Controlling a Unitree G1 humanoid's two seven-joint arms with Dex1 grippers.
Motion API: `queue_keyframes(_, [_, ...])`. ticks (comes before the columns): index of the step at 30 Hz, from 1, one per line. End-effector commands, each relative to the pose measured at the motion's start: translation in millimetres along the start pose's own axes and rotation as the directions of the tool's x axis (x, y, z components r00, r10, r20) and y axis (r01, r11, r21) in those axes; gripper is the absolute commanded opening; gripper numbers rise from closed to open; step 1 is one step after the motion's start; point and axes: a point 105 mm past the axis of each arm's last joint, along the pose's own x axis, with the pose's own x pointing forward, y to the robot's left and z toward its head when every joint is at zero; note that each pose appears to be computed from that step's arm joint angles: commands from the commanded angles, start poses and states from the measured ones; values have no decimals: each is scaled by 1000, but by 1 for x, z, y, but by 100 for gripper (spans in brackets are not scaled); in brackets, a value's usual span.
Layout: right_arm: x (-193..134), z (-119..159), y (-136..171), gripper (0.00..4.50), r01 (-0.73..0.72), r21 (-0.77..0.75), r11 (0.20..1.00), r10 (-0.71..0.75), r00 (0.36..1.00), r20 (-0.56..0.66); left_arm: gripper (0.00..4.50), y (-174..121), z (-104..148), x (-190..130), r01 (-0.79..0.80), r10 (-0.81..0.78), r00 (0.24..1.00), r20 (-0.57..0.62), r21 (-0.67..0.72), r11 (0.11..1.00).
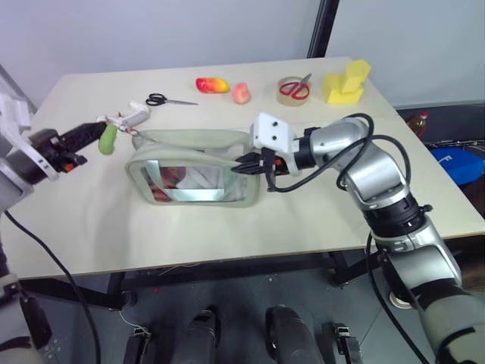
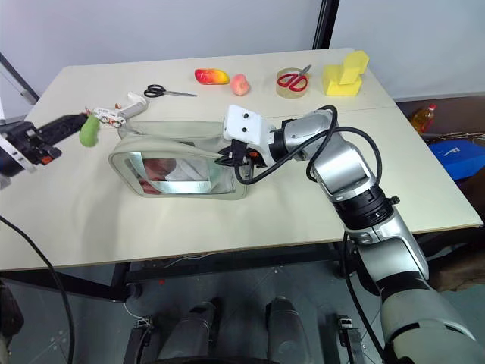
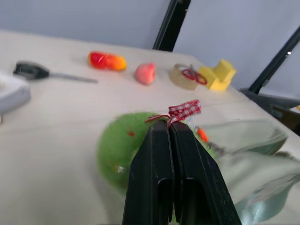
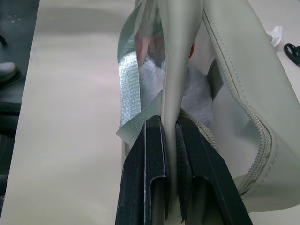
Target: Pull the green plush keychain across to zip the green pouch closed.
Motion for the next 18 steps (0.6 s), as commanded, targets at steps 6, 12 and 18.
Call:
queue_keyframes(6, [4,12,-3,0,16,-25,1000,-16,999,34,6,-85,-3,48,352,-312,930,-195,219,910])
queue_keyframes(12, [5,10,-3,0,26,-20,999,-25,999,31,6,-96,-24,61,450,-372,876,-308,242,859])
queue_keyframes(18, [3,8,-5,0,43,-10,999,-43,999,25,6,-89,-35,63,450,-339,868,-363,290,845])
